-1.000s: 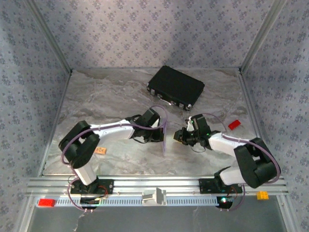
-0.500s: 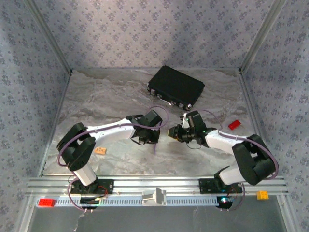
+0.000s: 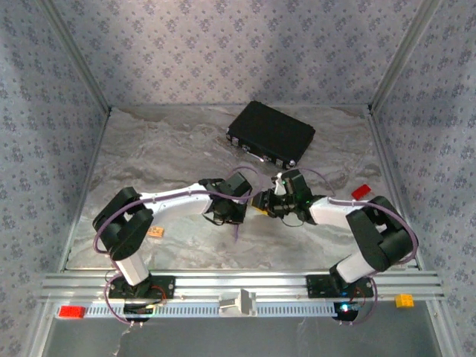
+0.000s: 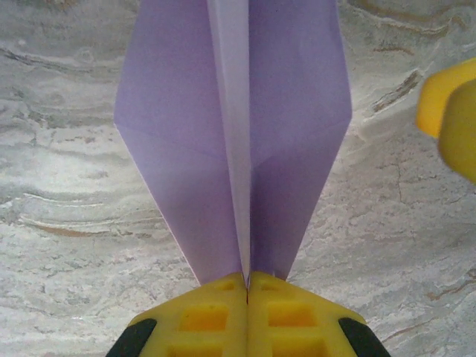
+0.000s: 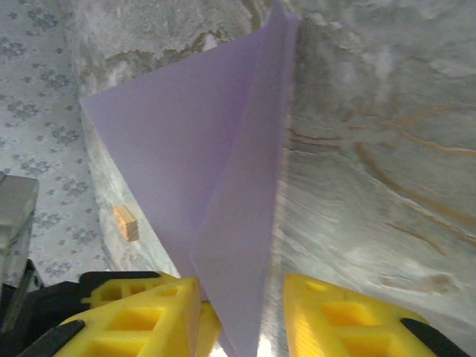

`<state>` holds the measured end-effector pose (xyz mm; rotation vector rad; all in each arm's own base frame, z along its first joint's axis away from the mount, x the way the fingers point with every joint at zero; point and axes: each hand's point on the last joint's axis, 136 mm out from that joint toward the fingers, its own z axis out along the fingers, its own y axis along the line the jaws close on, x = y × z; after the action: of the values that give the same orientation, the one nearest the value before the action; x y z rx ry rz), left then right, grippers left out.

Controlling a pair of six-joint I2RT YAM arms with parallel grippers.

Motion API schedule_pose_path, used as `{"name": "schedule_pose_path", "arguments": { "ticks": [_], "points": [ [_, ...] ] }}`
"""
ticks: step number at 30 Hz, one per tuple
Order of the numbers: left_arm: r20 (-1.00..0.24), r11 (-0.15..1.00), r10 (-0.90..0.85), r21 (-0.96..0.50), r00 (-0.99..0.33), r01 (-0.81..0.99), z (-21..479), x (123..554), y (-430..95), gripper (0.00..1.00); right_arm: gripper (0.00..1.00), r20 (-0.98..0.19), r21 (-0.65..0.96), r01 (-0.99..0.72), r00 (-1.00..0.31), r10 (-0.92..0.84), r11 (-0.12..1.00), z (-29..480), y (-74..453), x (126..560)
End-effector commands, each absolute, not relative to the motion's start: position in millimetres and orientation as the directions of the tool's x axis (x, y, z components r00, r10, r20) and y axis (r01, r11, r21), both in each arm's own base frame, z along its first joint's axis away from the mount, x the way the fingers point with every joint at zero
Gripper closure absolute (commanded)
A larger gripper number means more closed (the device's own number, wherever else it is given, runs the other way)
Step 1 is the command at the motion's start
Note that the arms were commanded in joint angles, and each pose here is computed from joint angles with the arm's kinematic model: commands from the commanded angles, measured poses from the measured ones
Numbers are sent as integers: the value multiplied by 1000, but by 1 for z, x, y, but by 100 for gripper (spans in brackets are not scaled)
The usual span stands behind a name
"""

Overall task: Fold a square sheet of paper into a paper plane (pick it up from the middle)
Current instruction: Move a paper plane to the center of the table.

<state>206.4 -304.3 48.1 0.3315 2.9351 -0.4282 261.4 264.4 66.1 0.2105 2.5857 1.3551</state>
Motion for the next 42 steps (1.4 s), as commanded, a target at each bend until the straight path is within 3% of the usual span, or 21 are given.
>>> {"name": "schedule_pose_path", "arguments": {
  "ticks": [1,8,20,42],
  "points": [
    [-191,927,216,-268,-958,262,49,206,-309,96,63,-125,869,4,-966,227,495,84,282,274],
    [-194,926,213,-271,-958,261,50,206,-310,95,59,-102,846,20,-975,197,533,71,290,275],
    [-194,929,211,-264,-958,258,47,206,-309,95,70,-59,765,70,-982,178,640,34,270,259],
    [-197,929,209,-266,-958,257,45,205,-308,94,77,-64,758,71,-981,182,648,35,265,259]
  ]
}}
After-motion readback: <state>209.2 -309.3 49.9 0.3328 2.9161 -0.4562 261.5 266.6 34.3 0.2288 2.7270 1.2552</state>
